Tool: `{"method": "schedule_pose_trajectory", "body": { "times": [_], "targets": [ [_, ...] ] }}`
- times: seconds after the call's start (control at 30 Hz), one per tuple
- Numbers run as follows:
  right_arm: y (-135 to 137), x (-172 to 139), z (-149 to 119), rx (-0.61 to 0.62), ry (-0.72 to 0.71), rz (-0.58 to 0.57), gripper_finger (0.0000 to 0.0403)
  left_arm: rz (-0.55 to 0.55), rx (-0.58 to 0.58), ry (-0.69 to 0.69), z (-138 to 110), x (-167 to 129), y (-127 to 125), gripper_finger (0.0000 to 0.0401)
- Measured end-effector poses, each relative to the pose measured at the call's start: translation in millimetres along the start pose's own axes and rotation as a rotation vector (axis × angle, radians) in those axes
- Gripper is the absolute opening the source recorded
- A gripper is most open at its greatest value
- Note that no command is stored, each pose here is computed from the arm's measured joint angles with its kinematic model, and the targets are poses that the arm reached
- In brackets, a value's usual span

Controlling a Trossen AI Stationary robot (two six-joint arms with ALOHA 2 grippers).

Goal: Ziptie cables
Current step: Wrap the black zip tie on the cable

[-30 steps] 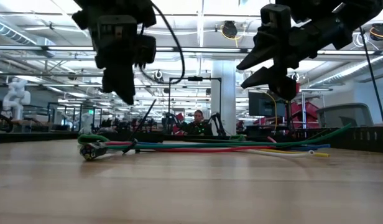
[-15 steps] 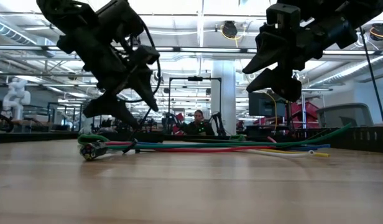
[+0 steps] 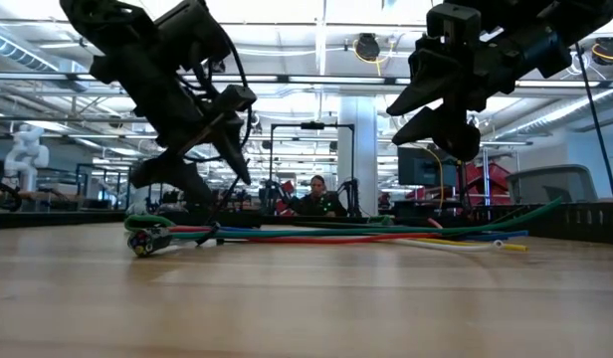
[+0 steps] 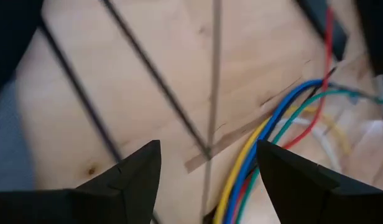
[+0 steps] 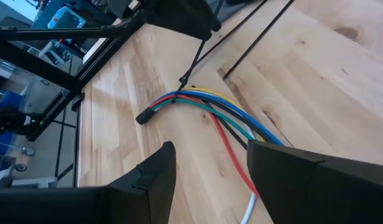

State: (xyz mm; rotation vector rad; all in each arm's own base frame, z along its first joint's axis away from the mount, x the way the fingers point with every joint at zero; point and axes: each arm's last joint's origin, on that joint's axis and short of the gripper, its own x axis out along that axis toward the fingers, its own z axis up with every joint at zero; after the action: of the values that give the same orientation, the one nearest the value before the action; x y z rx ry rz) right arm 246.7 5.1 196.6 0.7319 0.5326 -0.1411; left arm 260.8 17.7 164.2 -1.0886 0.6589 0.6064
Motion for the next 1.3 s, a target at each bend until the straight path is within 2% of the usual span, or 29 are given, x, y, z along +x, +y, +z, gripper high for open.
{"method": "schedule_pose_trajectory", "body": {
  "times": [0.1,0.27,0.47,0.7,0.93,1.3],
  "targets": [
    [-0.3,0.0,0.2,0.000,-0.003,-0.003,0.0185,-0.029,-0.011,-0.022,4.1,0.2,-2.0,0.0256],
    [-0.8,0.0,0.7,0.001,-0.014,-0.015,0.0185,-0.007,-0.009,-0.032,6.3,0.4,0.6,0.0251],
    [-0.4,0.0,1.3,0.003,-0.022,-0.013,0.0185,0.008,-0.012,-0.070,7.3,3.5,1.2,0.0205],
    [-0.4,0.0,1.3,0.006,-0.023,-0.014,0.0185,0.033,-0.006,-0.031,0.7,15.1,4.2,0.0161],
    [-0.7,0.0,1.6,0.006,-0.032,-0.024,0.0185,0.004,0.024,0.038,-10.8,14.7,-0.5,0.0157],
    [-0.9,0.0,2.1,0.010,-0.045,-0.034,0.0185,0.019,0.011,0.059,-23.0,13.2,-2.6,0.0157]
  ]
}}
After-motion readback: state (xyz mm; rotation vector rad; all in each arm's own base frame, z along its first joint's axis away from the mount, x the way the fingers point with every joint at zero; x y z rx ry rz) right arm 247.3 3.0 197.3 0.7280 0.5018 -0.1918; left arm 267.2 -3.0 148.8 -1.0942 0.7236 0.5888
